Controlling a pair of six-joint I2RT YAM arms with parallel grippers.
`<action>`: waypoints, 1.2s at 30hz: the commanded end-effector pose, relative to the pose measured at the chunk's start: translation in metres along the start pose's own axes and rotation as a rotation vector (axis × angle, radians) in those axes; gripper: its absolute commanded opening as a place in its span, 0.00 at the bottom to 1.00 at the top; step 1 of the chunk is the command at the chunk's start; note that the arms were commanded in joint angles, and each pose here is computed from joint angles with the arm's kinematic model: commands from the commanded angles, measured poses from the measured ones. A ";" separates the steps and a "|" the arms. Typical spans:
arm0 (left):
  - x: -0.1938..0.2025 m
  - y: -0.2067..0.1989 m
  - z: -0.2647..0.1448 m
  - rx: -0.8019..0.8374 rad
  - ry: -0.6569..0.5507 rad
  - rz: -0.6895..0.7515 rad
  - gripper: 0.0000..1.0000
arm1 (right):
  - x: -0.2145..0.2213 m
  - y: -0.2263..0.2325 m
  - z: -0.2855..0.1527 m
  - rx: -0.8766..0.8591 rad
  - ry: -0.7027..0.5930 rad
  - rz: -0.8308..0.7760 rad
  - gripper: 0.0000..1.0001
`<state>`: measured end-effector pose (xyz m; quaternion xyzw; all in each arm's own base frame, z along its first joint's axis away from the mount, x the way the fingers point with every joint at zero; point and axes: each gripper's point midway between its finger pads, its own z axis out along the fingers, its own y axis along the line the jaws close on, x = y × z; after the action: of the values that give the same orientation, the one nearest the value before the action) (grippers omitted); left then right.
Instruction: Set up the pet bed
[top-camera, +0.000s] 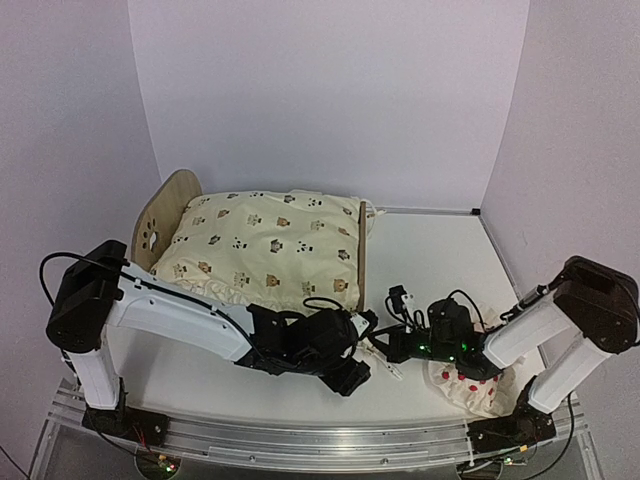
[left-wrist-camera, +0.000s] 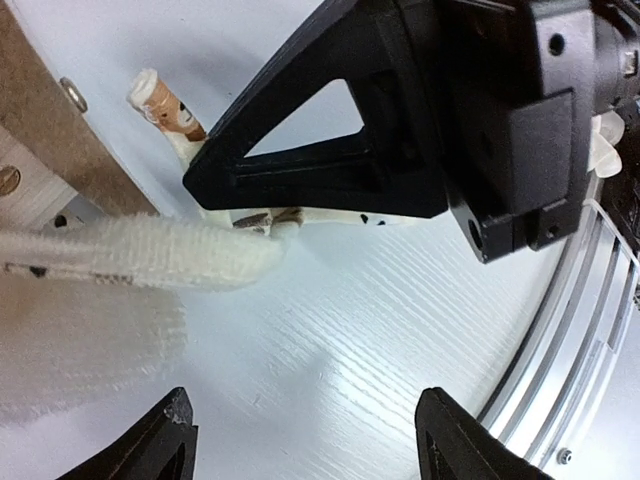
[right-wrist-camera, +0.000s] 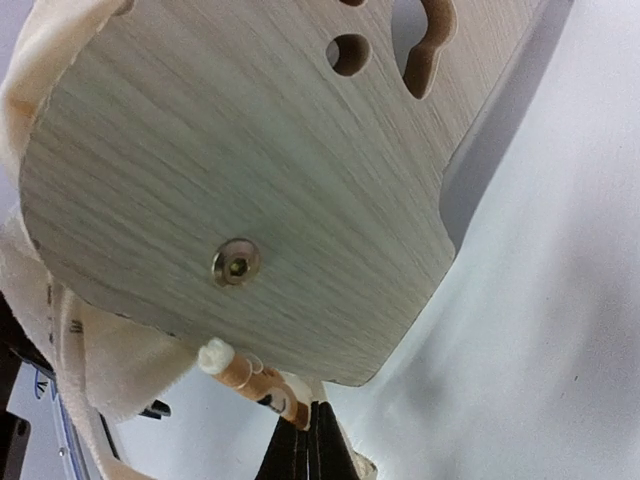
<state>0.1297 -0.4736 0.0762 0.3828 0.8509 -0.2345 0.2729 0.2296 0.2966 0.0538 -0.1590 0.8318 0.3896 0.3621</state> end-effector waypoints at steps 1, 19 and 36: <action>-0.014 0.005 -0.008 -0.037 -0.055 -0.085 0.77 | -0.016 0.034 0.002 -0.058 -0.058 0.037 0.00; -0.008 0.006 -0.005 0.036 -0.162 -0.258 0.71 | -0.030 0.077 0.014 -0.071 -0.131 0.026 0.00; 0.003 0.008 0.012 0.028 -0.138 -0.259 0.29 | -0.042 0.072 0.001 -0.036 -0.193 0.034 0.00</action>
<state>0.1353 -0.4652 0.0571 0.2623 0.8753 -0.2891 0.2855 0.2177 0.3450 0.1033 -0.1268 0.8030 0.4125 0.4110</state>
